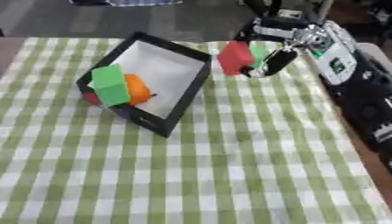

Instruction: Pick up objects on the table and place them in the box.

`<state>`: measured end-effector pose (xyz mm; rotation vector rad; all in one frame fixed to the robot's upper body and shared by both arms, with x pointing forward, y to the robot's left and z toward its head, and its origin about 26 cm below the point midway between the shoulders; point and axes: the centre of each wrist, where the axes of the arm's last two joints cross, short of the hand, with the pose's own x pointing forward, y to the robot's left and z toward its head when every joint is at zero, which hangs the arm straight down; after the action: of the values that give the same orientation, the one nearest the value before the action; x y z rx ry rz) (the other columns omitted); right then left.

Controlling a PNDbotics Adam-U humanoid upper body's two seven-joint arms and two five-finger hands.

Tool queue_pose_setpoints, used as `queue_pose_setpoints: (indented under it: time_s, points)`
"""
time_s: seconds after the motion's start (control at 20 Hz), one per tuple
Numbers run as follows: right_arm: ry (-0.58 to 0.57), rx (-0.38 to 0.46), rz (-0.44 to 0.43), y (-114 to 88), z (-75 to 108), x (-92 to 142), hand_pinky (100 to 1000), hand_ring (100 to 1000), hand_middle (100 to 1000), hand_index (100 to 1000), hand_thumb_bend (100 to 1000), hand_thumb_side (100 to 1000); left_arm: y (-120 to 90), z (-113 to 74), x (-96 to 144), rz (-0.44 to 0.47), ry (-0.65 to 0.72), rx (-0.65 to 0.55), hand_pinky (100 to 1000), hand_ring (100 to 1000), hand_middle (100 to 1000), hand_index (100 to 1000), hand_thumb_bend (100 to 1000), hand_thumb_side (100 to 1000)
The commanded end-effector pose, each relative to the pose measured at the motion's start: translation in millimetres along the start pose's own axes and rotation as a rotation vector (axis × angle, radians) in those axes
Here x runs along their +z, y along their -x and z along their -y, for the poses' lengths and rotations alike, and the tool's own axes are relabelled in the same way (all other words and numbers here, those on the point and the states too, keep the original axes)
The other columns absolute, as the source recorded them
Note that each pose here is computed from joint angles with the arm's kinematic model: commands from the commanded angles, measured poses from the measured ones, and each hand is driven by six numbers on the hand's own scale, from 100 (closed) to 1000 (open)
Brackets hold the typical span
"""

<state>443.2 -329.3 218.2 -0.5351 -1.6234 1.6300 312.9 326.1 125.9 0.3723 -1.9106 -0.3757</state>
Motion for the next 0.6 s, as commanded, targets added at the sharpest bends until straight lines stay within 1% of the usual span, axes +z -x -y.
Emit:
queue_pose_setpoints:
  time_s: [0.05, 0.15, 0.35, 0.4, 0.5, 0.55, 0.6]
  points:
    - [0.06, -0.012, -0.04, -0.9, 18.0, -12.7, 834, 669, 487, 588, 198, 167, -12.4, 2.4, -7.4, 0.054, 0.017, 0.013, 790, 638, 662, 892, 449, 934]
    - [0.064, -0.019, -0.06, 1.4, 18.3, -20.6, 834, 669, 487, 588, 198, 167, -13.7, 4.0, -8.6, 0.059, 0.022, 0.019, 790, 638, 662, 892, 449, 934]
    - [0.068, -0.003, -0.068, 8.2, 12.6, -24.6, 834, 669, 487, 588, 198, 167, -14.2, 4.3, -8.9, 0.06, 0.023, 0.021, 790, 638, 662, 892, 449, 934]
    - [0.069, 0.0, -0.068, 9.1, 11.7, -24.9, 833, 683, 543, 669, 201, 182, -14.2, 4.4, -8.9, 0.06, 0.023, 0.021, 792, 638, 661, 893, 413, 948]
    - [0.098, -0.021, -0.079, 8.5, 13.3, -32.1, 834, 699, 582, 741, 215, 204, -18.9, 8.9, -13.4, 0.083, 0.023, 0.043, 797, 637, 660, 894, 411, 949]
    - [0.107, -0.045, -0.092, 8.7, 11.0, -36.8, 834, 704, 590, 754, 217, 208, -21.6, 11.4, -15.7, 0.094, 0.028, 0.051, 797, 637, 660, 893, 411, 949]
    - [0.112, -0.075, -0.107, 9.2, 6.6, -41.8, 837, 719, 619, 788, 224, 224, -23.6, 13.9, -17.5, 0.103, 0.037, 0.058, 800, 638, 660, 894, 406, 951]
